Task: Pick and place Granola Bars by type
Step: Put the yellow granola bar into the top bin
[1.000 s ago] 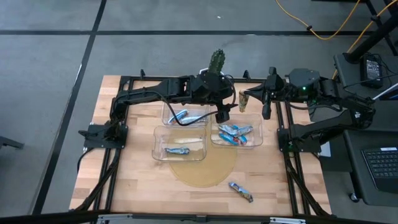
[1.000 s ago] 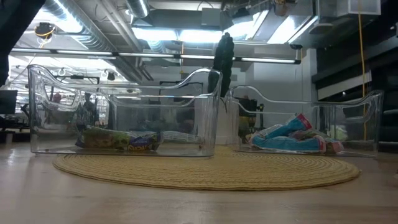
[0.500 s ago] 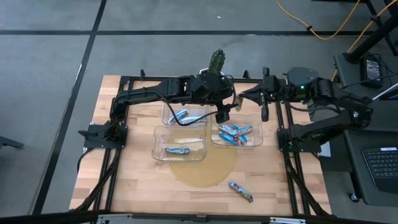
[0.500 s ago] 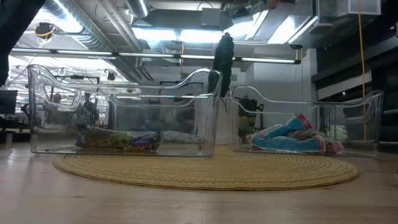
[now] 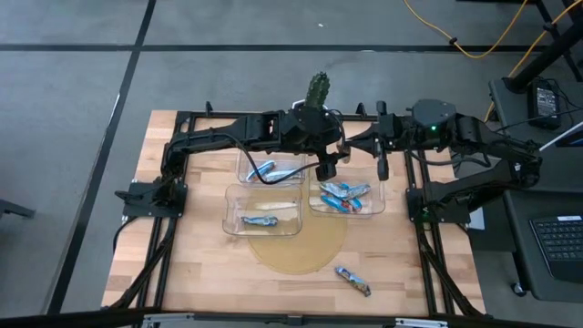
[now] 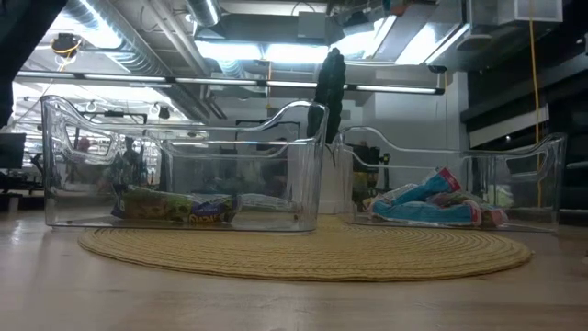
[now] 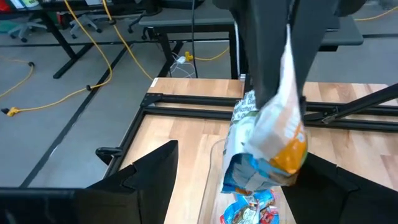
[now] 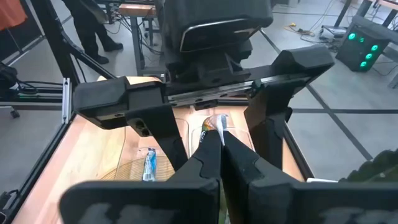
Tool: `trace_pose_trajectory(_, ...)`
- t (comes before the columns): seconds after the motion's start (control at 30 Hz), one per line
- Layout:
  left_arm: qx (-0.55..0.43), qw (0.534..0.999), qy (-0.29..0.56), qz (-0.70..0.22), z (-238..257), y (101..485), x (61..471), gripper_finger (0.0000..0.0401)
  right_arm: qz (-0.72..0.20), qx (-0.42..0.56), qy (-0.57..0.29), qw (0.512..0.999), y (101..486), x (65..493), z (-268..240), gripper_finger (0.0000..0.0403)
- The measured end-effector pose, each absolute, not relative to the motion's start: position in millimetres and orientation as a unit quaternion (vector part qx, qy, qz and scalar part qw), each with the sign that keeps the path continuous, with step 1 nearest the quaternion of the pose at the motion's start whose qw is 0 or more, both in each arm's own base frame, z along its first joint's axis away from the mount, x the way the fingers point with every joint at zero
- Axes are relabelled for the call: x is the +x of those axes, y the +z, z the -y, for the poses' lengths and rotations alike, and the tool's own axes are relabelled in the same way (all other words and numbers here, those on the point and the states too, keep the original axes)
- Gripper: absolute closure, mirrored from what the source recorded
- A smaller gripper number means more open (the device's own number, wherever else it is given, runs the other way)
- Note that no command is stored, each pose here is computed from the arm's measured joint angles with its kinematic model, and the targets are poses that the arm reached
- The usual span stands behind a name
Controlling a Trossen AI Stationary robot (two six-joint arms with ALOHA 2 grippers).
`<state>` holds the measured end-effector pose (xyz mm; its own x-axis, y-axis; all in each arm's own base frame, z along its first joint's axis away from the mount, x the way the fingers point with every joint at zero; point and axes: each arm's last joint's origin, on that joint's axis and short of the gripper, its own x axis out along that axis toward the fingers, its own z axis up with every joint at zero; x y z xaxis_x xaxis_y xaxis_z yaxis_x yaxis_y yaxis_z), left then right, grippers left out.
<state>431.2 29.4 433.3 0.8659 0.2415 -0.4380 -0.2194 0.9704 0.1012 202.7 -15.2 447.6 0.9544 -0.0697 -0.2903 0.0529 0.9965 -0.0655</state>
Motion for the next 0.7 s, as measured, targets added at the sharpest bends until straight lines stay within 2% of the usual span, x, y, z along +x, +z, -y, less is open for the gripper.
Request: trace_pose_trajectory(0.7, 0.016, 0.966, 0.118, -0.229, -28.9, 433.1, 431.4, 0.0150, -0.144, -0.034, -0.030, 0.988, 448.3, 202.7, 15.2, 0.0397)
